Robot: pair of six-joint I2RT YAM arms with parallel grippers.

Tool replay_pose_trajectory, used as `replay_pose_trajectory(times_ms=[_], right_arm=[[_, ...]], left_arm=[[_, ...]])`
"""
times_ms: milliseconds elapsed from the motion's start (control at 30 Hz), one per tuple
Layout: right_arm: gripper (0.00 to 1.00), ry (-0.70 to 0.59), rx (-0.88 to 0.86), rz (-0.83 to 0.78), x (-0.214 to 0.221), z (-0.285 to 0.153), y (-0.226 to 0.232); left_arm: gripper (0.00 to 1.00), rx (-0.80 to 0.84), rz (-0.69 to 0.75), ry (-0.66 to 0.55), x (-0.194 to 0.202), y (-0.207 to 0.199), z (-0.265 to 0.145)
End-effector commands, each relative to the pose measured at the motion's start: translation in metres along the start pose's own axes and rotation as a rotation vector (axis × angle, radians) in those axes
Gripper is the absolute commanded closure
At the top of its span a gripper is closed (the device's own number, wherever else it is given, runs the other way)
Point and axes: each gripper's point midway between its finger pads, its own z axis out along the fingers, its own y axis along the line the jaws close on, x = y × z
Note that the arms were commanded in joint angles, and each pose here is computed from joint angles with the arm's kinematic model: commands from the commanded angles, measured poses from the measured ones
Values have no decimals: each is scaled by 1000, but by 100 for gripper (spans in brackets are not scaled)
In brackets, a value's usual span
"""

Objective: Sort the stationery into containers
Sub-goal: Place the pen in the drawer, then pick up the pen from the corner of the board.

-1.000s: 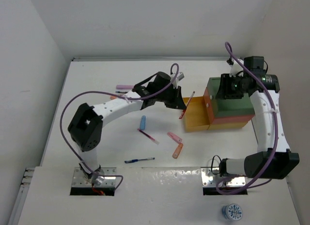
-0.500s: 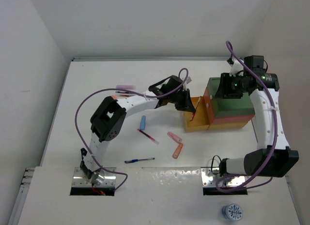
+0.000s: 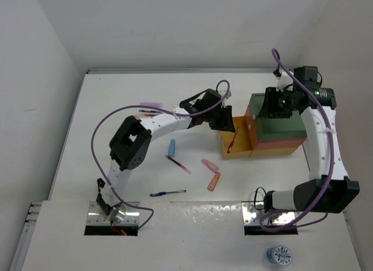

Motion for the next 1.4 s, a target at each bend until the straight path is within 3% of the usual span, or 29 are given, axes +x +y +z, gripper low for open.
replay_pose_trajectory(times_ms=[0,67,100,133,167,300,400,500,667,1000,1167,1367], right_arm=[[55,-60,-15,-11,-18,-11,5],[55,-61,-14,-16,-18,-11,5],[55,-60,-15,-17,-19,-10,5],[55,-58,-17,-27,-19,-10,5],[55,-58,-14,-29,-19,-10,4],[55,-47,-14,-41,-18,-8,4],[55,-43,-12,-52,-18,-5,5],[55,-35,-10,-59,-18,-2,5],[55,-30,5,-63,-17,-2,3],[54,-16,40,-74,-7,-1,-4],[54,-4,46,-73,-5,1,-5],[54,8,50,-79,-2,2,-7]], left_arm=[[53,-4,340,-173,-52,-44,-82],[65,-51,482,-166,-44,-34,-106],[68,-99,533,-107,-19,-6,-110],[68,-130,679,-147,-22,-8,-140],[69,-162,736,-119,-9,4,-151],[67,-222,1115,97,72,61,-205],[65,-235,1231,226,114,86,-230],[58,-221,1257,395,164,117,-242],[52,-232,1276,532,208,145,-237],[46,-181,1336,621,237,145,-221],[32,-100,1387,592,243,118,-216],[34,-92,1406,632,253,112,-203]])
